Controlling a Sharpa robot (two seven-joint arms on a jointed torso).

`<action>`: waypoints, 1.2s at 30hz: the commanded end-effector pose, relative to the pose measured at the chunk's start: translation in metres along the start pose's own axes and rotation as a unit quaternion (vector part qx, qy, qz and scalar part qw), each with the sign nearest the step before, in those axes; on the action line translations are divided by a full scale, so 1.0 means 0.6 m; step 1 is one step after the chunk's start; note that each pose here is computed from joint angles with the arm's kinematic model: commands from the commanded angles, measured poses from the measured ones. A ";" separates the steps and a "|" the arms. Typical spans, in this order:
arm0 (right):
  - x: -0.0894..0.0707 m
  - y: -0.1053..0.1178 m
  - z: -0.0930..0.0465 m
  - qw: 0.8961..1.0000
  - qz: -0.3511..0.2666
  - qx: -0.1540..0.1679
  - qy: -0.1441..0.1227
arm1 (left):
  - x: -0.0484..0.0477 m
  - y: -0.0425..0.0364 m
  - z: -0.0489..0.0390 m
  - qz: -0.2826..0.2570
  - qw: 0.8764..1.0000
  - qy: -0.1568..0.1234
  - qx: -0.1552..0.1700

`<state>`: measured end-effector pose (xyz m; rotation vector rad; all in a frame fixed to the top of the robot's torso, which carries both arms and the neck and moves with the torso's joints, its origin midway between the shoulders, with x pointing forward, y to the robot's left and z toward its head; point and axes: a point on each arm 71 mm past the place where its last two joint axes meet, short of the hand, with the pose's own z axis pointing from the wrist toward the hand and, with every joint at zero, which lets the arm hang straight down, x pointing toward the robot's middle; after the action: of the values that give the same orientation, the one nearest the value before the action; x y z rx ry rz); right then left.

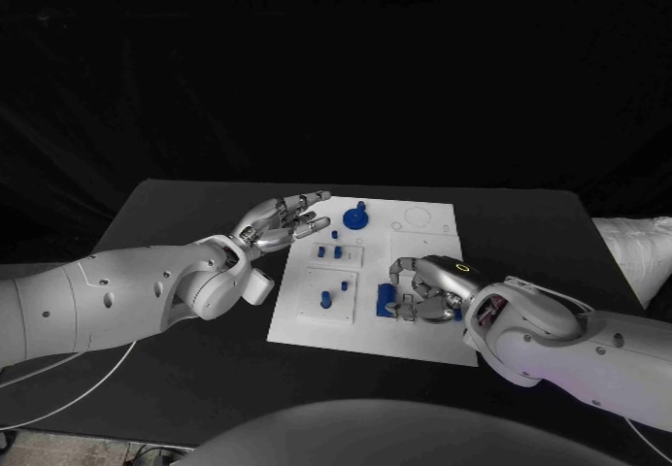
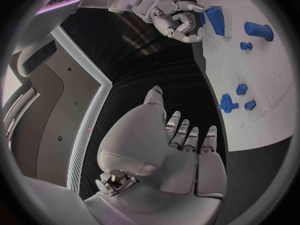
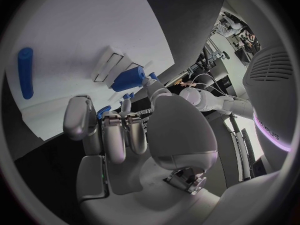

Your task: Assemble the parts on the task board

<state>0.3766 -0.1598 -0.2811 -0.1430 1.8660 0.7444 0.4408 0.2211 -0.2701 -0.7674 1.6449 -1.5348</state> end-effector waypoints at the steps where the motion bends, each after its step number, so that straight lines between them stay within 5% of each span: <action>1: 0.004 0.000 0.000 1.000 -0.013 -0.004 0.006 | 0.004 -0.002 0.001 -0.005 1.000 0.011 0.003; 36: 0.020 -0.014 -0.003 1.000 -0.010 0.019 0.021 | 0.006 0.000 0.000 -0.007 1.000 0.015 -0.003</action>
<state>0.3742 -0.1641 -0.2935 -0.1411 1.9002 0.7083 0.4401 0.2205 -0.2712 -0.7730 1.6616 -1.5360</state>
